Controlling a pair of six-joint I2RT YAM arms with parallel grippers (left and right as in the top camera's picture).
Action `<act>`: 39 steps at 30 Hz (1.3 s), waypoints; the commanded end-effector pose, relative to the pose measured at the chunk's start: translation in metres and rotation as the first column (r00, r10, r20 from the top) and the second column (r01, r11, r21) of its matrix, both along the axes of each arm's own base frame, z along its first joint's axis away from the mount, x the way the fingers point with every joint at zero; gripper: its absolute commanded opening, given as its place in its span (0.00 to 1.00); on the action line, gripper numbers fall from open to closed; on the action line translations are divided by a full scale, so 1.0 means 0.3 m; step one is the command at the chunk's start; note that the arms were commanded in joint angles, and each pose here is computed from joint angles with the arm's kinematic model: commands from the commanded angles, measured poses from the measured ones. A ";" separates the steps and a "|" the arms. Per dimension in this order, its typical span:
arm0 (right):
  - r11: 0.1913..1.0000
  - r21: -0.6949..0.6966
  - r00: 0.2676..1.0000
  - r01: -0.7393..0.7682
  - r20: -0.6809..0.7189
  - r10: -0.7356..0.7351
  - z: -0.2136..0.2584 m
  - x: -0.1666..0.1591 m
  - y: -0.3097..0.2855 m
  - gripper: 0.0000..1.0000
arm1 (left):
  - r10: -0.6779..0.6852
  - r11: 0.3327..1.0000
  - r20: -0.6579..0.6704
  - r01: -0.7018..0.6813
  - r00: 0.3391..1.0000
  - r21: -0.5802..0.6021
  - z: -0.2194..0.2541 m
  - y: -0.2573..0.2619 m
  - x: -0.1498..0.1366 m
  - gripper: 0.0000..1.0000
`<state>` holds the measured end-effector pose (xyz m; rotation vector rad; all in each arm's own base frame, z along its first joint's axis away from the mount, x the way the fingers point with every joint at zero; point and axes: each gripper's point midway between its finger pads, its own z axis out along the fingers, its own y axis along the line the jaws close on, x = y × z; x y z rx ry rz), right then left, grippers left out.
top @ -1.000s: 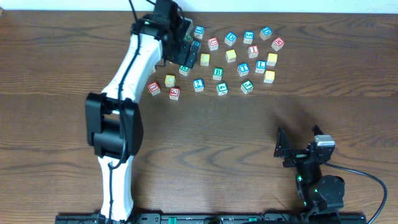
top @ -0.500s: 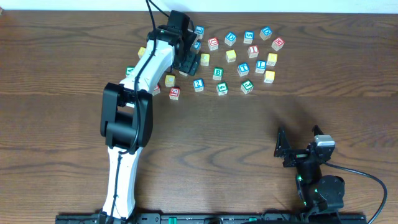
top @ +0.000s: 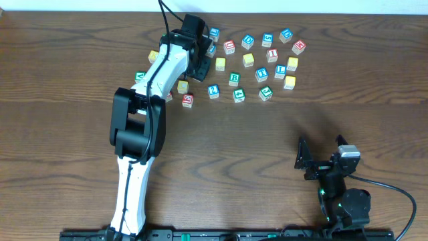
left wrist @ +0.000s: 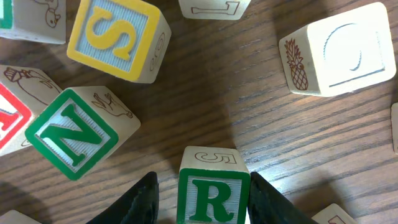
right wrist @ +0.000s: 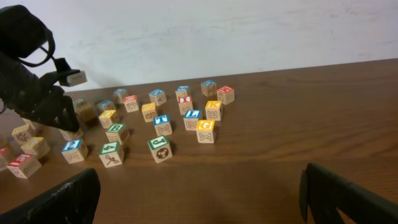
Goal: Spell out ROBOT
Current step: 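Close the left gripper on the green R block and lift it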
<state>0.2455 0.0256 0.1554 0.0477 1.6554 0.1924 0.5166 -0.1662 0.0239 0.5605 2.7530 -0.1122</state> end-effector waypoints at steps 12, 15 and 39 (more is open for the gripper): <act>1.000 0.014 1.000 0.013 -0.002 -0.013 -0.002 0.000 -0.010 0.99 | 0.043 0.999 -0.033 -0.043 0.999 0.003 -0.035 0.005 -0.018 0.45; 1.000 0.014 1.000 0.013 -0.002 -0.013 -0.002 0.000 -0.010 0.99 | 0.041 0.999 -0.035 -0.041 0.999 0.001 -0.036 0.001 -0.021 0.44; 1.000 0.014 1.000 0.013 -0.002 -0.013 -0.002 0.000 -0.010 0.99 | 0.074 0.997 -0.039 -0.075 0.996 -0.005 -0.025 -0.003 -0.024 0.26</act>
